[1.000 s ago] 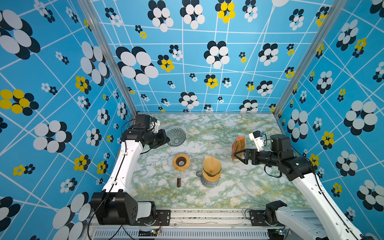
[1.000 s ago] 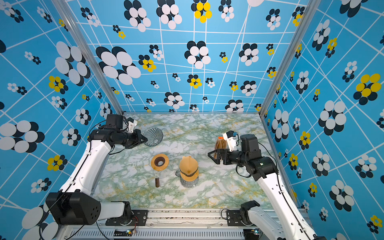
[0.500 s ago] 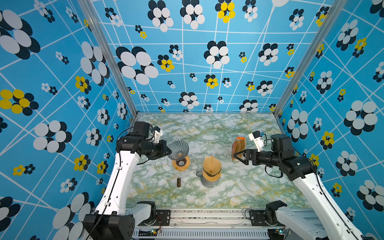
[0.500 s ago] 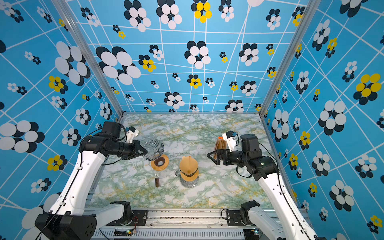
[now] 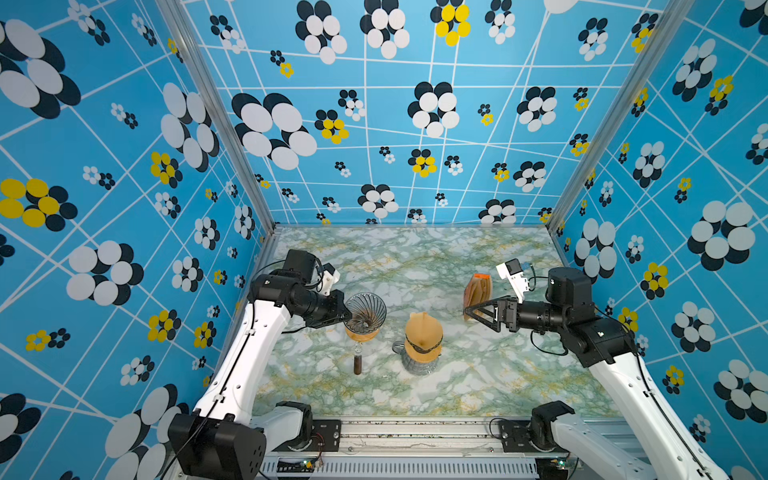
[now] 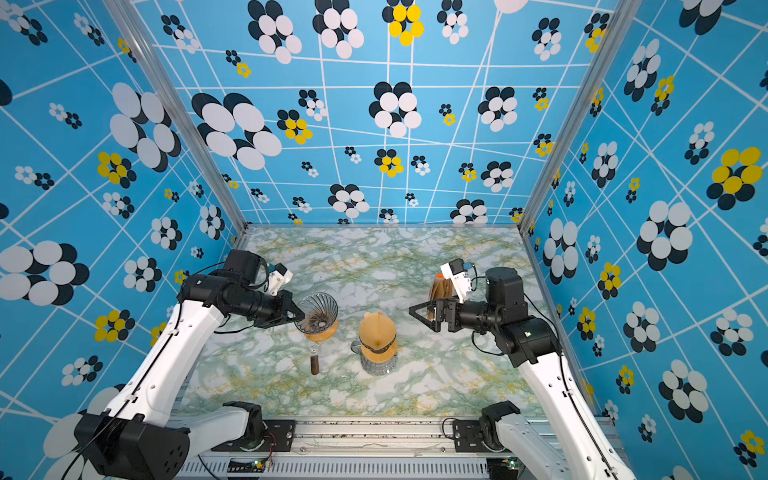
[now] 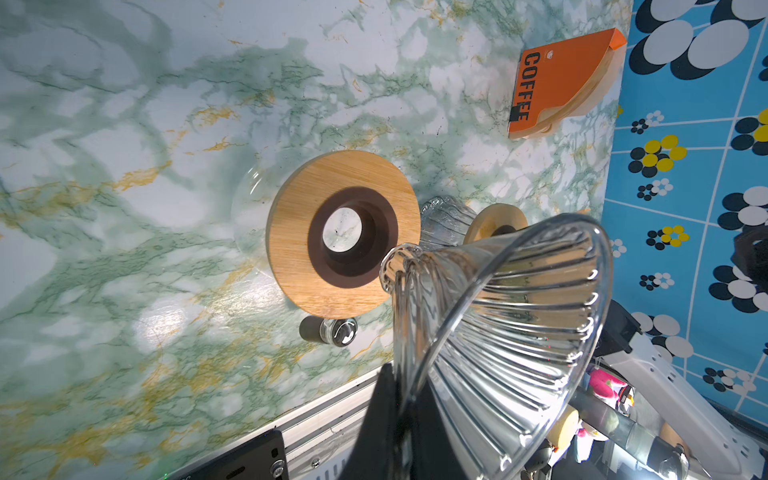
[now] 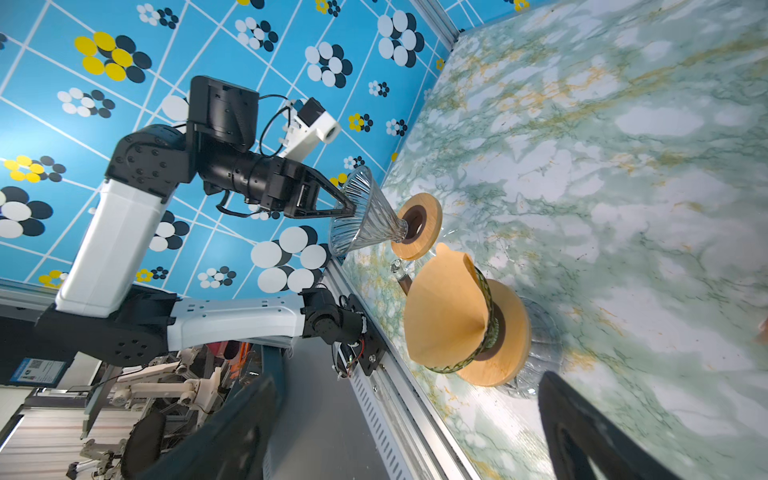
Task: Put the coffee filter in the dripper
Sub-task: 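Lift the glass dripper with the left gripper and carry it over the wooden ring, then lower the glass dripper into the wooden ring, open the left gripper and raise it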
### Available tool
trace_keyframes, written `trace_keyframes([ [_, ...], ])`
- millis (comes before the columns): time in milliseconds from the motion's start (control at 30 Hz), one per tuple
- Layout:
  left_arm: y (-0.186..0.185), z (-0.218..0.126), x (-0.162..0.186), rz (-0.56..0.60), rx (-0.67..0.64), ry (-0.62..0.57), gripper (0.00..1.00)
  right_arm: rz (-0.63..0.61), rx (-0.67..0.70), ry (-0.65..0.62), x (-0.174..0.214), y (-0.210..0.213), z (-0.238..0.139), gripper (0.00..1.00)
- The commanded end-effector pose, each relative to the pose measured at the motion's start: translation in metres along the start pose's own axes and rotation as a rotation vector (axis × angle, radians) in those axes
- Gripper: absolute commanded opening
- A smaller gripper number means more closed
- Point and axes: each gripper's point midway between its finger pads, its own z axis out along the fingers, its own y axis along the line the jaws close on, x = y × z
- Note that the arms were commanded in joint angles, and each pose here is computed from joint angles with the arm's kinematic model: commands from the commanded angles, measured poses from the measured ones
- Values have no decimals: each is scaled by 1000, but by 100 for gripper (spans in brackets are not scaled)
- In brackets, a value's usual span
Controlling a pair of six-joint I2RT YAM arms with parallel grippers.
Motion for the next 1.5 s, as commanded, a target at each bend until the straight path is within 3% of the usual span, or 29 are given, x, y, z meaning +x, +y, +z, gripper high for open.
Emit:
trace_keyframes([
  [0, 2, 6, -3, 4, -1, -6, 8, -3, -59, -31, -6, 9, 0, 99],
  [467, 18, 10, -4, 1, -78, 1, 8, 4, -29, -40, -7, 4, 1, 99],
  [1467, 32, 29, -5, -38, -82, 17, 8, 22, -6, -31, -5, -3, 3, 99],
])
